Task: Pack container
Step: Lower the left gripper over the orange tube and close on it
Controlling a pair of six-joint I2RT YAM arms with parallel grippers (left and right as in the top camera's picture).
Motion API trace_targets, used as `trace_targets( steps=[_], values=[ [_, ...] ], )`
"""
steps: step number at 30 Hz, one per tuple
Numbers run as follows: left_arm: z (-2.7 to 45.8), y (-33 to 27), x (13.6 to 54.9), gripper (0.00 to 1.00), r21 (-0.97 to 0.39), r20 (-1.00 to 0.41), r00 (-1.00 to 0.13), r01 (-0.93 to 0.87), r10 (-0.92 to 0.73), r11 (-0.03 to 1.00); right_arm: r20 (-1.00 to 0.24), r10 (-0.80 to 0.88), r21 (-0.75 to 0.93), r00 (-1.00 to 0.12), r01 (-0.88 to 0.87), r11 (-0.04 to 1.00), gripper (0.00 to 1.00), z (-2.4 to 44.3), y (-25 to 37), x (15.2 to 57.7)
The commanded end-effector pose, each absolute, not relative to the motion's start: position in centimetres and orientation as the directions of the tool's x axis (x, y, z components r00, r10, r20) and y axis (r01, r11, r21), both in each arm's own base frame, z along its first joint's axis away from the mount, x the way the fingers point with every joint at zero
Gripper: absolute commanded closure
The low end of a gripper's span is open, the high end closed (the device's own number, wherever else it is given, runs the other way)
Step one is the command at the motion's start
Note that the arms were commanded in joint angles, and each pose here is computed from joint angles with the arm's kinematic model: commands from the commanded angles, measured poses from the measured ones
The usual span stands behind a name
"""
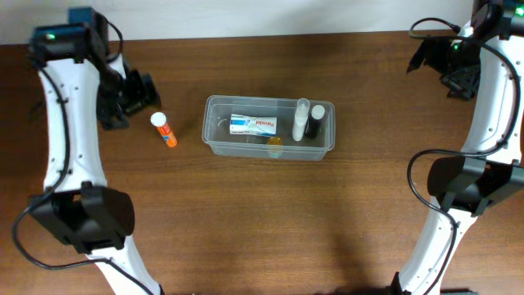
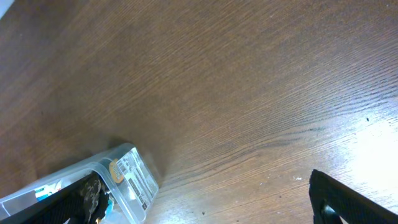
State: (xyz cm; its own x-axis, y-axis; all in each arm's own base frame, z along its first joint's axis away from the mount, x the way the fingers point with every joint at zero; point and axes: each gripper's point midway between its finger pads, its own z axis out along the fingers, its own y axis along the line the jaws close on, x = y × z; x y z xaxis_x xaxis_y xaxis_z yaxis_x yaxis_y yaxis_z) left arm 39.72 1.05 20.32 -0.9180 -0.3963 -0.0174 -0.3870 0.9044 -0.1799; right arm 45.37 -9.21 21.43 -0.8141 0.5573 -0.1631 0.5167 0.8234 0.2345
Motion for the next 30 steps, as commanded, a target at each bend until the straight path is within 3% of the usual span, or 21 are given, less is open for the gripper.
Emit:
trace_targets(
  steps=[1,13,24,30],
  values=[
    [17.8,2.1,39.1,0.21,-0.104,0.013,-0.926,-0.376,-0.377,0.921,-0.166,0.56,0.222,-0.812,0.522,0.823,0.02,21.6,-9.4,45.0],
    [15.6,2.4,42.1,0.21,-0.111,-0.084,-0.934,-0.339,-0.348,0.934,-0.165,0.56,0.222,-0.812,0.522,0.823,0.02,21.6,-9.4,45.0],
    [15.7,-0.9,44.3,0.21,-0.113,-0.173,-0.964,-0.183,-0.201,0.977,-0.166,0.56,0.222,-0.812,0.522,0.823,0.02,21.6,-9.4,45.0],
    [14.2,0.1,44.1,0.2,-0.021,-0.148,-0.97,-0.191,-0.192,0.981,-0.166,0.56,0.222,-0.812,0.522,0.823,0.02,21.6,-9.4,45.0]
  ],
)
